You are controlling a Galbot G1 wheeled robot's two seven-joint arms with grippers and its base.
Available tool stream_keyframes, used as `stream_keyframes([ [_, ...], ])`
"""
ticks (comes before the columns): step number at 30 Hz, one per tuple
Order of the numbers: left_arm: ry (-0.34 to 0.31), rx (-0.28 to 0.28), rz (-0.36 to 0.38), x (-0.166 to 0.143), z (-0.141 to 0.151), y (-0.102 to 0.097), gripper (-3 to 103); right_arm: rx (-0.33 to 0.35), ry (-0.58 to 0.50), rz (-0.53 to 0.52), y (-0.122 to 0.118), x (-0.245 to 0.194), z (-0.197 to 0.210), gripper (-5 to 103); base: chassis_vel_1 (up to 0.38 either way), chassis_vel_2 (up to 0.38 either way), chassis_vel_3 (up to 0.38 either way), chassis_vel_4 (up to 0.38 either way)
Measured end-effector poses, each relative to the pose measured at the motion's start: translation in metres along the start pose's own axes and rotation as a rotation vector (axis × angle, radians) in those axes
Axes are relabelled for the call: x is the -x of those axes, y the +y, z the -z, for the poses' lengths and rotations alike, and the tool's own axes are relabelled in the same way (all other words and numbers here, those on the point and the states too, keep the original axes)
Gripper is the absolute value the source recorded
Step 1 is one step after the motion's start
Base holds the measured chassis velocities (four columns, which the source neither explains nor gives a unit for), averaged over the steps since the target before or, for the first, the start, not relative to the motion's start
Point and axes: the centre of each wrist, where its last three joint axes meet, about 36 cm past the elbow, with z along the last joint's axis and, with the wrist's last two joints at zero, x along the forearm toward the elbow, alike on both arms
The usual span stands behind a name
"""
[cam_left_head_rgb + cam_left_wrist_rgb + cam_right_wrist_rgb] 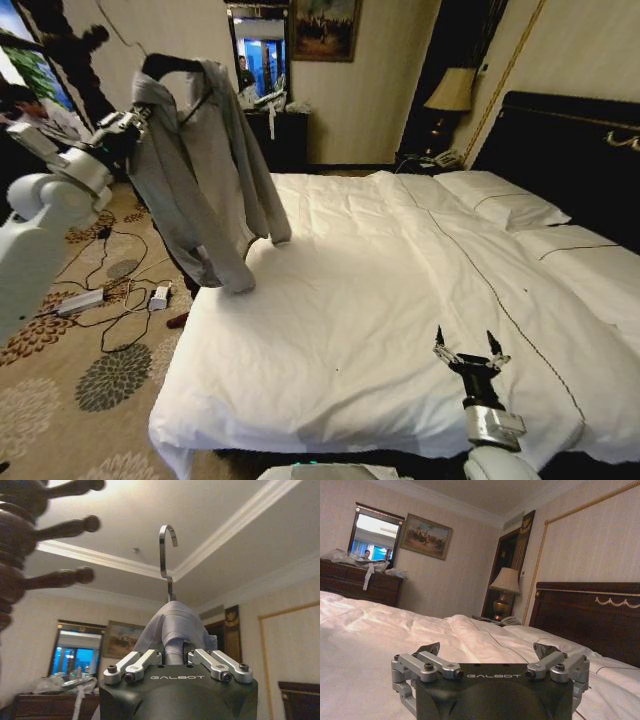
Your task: Pick up the clothes from the bed and hang them on the clothes hanger.
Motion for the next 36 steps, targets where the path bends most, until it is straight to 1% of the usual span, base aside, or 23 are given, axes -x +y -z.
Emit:
stream_keyframes([
  [4, 0.004, -0.017, 0.063, 0.002, -0.002, 0.018, 16, 0.002, -0.007, -0.005, -0.001, 0.001, 0.002, 100, 0.0, 0.0, 0.0, 0.0],
  [10, 0.007, -0.031, 0.107, 0.013, -0.003, 0.03, 16, 0.008, -0.014, -0.013, -0.002, 0.003, 0.006, 100, 0.0, 0.0, 0.0, 0.0],
  [11, 0.007, -0.031, 0.107, 0.013, -0.003, 0.03, 16, 0.008, -0.014, -0.013, -0.002, 0.003, 0.006, 100, 0.0, 0.0, 0.0, 0.0],
  [16, -0.002, -0.051, 0.126, 0.035, -0.002, 0.031, 16, 0.009, -0.016, -0.024, -0.004, 0.003, 0.008, 100, 0.0, 0.0, 0.0, 0.0],
  [22, -0.019, -0.067, 0.148, 0.046, 0.002, 0.032, 16, 0.002, -0.022, -0.035, -0.01, 0.007, 0.009, 100, 0.0, 0.0, 0.0, 0.0],
  [36, -0.02, -0.096, 0.208, 0.045, 0.001, 0.046, 16, 0.001, -0.02, -0.039, -0.011, 0.009, 0.008, 100, 0.0, 0.0, 0.0, 0.0],
])
